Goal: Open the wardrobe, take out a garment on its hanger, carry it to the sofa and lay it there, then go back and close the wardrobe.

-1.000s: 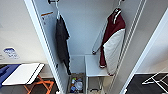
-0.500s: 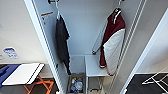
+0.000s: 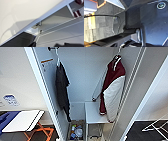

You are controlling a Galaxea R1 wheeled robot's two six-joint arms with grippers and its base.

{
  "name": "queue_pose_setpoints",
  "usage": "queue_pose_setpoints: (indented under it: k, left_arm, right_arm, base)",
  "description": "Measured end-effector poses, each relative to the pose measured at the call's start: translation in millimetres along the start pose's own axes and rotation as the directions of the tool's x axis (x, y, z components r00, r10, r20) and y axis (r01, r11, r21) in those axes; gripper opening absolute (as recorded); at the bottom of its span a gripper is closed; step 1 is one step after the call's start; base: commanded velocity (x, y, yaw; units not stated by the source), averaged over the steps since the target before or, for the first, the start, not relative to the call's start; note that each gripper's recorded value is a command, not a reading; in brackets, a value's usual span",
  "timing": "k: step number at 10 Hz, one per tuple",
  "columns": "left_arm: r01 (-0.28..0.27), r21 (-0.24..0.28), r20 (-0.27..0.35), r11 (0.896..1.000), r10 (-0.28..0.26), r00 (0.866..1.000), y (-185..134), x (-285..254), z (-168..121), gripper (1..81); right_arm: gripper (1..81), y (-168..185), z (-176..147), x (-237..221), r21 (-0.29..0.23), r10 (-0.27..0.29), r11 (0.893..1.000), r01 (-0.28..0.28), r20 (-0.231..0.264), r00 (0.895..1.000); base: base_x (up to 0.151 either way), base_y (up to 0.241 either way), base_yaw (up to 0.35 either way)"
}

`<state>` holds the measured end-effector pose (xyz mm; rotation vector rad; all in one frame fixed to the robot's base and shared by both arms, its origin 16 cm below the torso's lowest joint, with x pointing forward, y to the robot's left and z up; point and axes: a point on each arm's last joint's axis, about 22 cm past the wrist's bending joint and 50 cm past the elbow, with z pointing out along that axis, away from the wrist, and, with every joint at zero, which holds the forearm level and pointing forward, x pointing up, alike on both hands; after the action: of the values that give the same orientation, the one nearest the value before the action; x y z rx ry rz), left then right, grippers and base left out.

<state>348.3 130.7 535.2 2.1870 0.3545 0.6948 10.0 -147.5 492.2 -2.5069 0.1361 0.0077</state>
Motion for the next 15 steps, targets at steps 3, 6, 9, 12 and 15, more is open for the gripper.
queue_pose_setpoints:
  k: [3,6,9,12,15]
  left_arm:
    - [0.022,0.077,-0.040,0.997,-0.019,0.999,-21.1,6.3,3.7,81.1]
    - [0.069,0.209,-0.129,0.975,-0.043,0.991,-57.6,23.5,-1.5,81.1]
    - [0.218,0.291,-0.261,0.932,-0.142,0.955,-75.6,36.9,-5.0,81.1]
    - [0.302,0.323,-0.333,0.897,-0.192,0.923,-97.0,27.9,-26.1,81.1]
    - [0.338,0.374,-0.349,0.864,-0.207,0.914,-128.8,0.4,-62.9,81.1]
  right_arm:
    - [81.1,-5.8,-6.1,7.7,0.020,-0.005,1.000,0.005,-0.006,1.000]
    - [81.1,-17.7,-7.2,12.6,0.047,-0.008,0.999,0.008,-0.009,1.000]
    - [81.1,-19.4,-7.6,12.1,0.051,-0.008,0.999,0.008,-0.008,1.000]
    - [81.1,-17.2,-9.5,12.6,0.049,-0.008,0.999,0.008,-0.008,1.000]
    - [81.1,-18.2,-9.0,13.8,0.050,-0.010,0.999,0.010,-0.009,1.000]
  base:
    - [0.000,0.000,0.000]
    - [0.000,0.000,0.000]
    - [0.000,0.000,0.000]
    - [0.000,0.000,0.000]
    - [0.000,0.000,0.000]
